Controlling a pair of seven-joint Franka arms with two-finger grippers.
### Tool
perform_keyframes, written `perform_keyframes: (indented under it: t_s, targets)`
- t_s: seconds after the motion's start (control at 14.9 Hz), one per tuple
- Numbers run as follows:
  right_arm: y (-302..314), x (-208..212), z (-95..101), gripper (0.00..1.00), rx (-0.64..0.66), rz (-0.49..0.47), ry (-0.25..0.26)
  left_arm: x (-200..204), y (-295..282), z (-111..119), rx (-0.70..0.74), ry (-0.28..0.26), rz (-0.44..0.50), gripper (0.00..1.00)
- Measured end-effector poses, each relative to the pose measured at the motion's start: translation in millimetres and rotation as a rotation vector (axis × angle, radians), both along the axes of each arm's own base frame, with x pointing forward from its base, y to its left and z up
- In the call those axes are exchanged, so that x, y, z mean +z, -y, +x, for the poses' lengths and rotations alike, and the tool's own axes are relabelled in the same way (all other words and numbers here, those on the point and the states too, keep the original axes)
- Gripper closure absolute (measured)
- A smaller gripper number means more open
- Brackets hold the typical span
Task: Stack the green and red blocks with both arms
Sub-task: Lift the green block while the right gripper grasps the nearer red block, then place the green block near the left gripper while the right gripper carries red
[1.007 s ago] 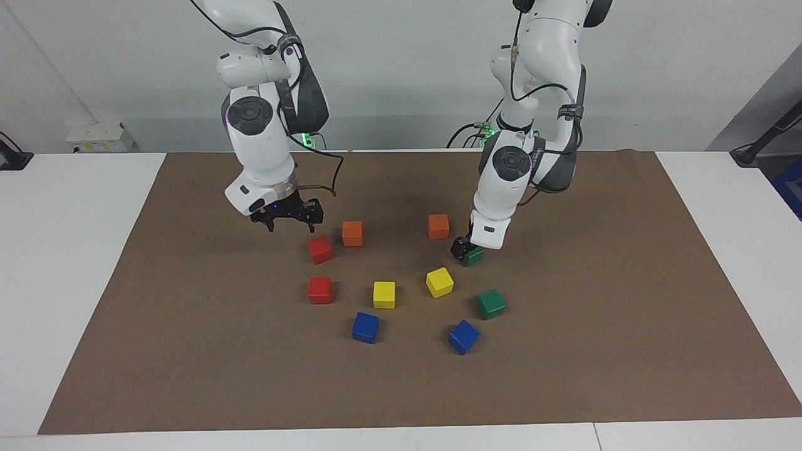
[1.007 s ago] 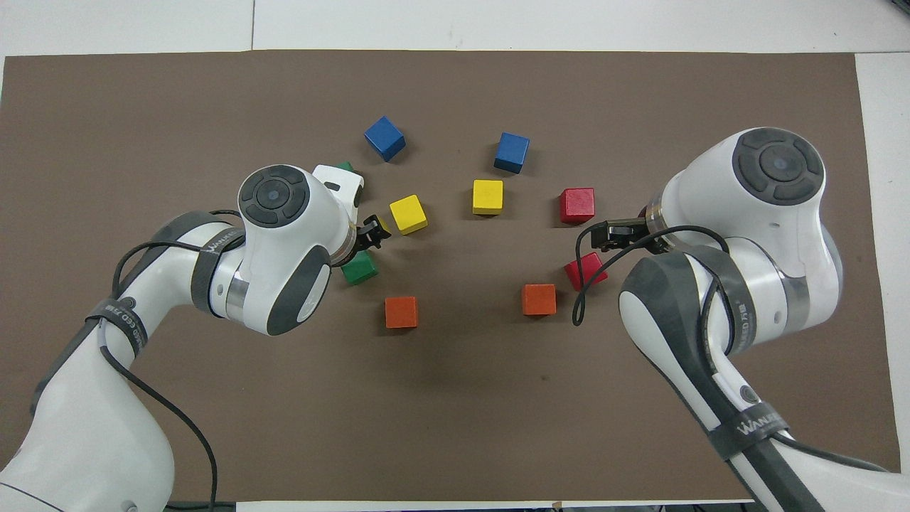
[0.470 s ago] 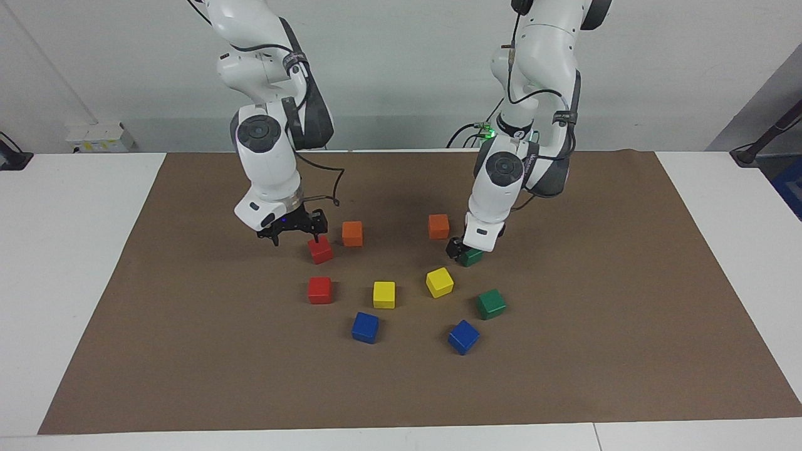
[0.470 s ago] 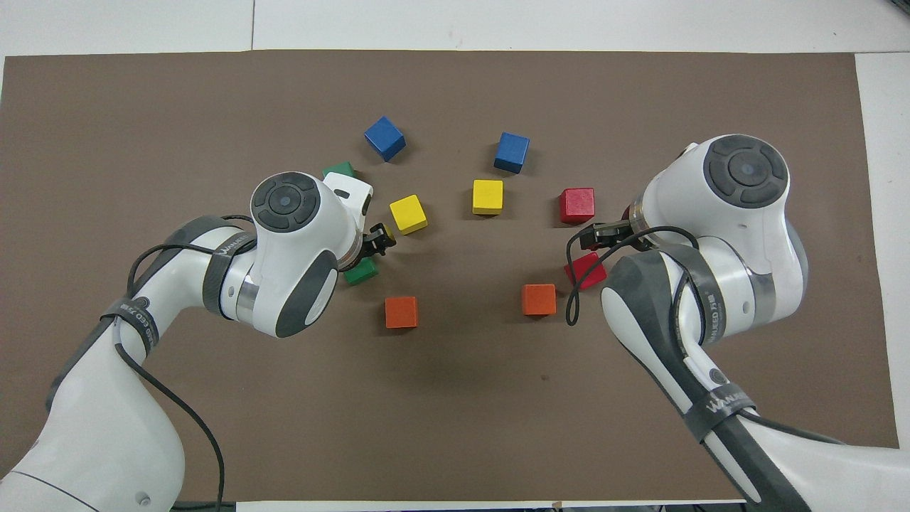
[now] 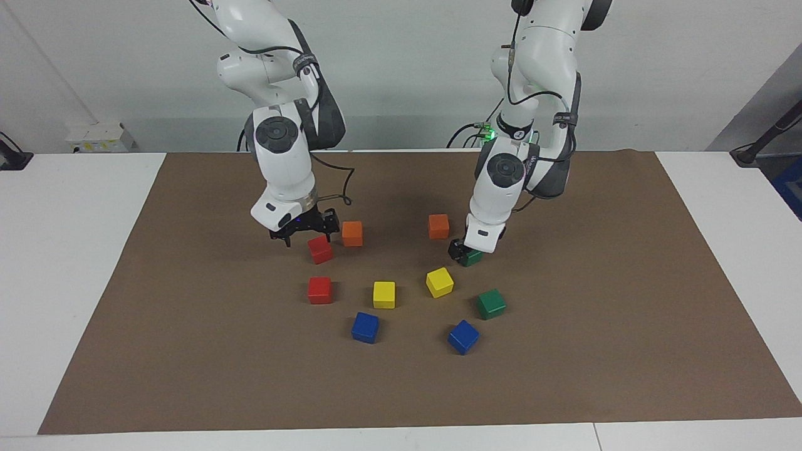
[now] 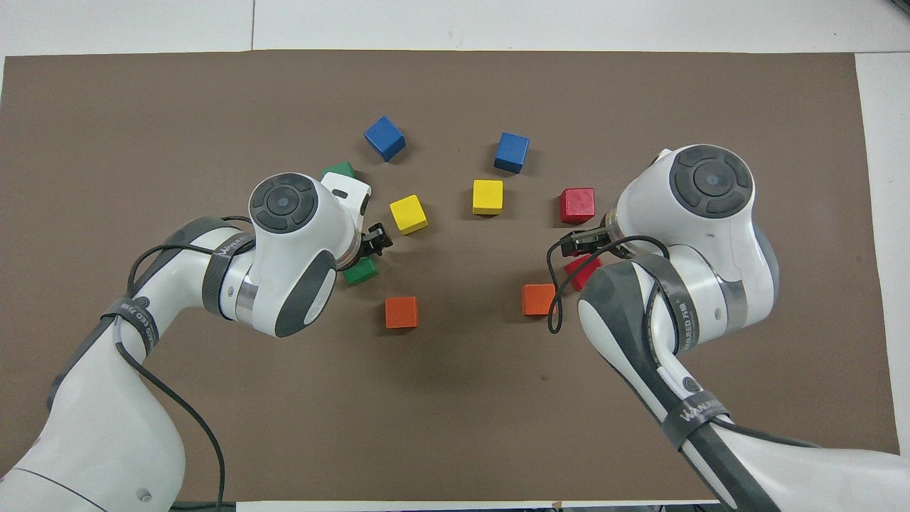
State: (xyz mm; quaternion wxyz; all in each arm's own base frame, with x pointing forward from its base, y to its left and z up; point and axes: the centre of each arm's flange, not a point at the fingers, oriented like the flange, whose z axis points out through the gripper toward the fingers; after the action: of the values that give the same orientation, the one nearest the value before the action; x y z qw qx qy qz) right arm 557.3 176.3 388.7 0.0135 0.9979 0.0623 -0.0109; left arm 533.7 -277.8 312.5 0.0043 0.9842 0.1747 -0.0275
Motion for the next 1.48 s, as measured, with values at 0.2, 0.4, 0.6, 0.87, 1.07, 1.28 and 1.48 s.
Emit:
perform_keyframes:
  t_s: [0.2,0.4,0.6,0.87,1.07,1.28,1.48]
  targets:
    - [-9.5,-11.3,-8.3,0.0,0.073,-0.001,-0.01,-0.8,0.4,-0.7,-0.002,-0.002,0.001,0.45]
    - [-10.3,-22.4,-13.5,0.0,0.142,0.0,-0.011,1.1,-2.9,-1.2,-0.004,-0.021,0.012,0.45]
    - [-8.2,-32.7,-16.0,0.0,0.152,0.009,0.019,31.4,-36.6,8.6,-0.062,-0.055,0.028,0.45]
    - [-3.3,-43.8,-20.6,0.0,0.147,0.006,0.012,73.9,-136.8,21.6,-0.212,-0.114,0.019,0.45]
    - [-2.3,-45.3,-21.4,0.0,0.146,0.005,0.009,82.1,-214.5,31.9,-0.313,-0.118,-0.014,0.45]
    - [-2.2,-47.3,-21.7,0.0,0.146,0.007,0.016,82.9,-245.0,38.0,-0.34,-0.086,-0.023,0.45]
    - [-2.1,-48.3,-22.1,0.0,0.146,0.007,0.016,74.5,-246.0,42.6,-0.398,-0.055,-0.027,0.45]
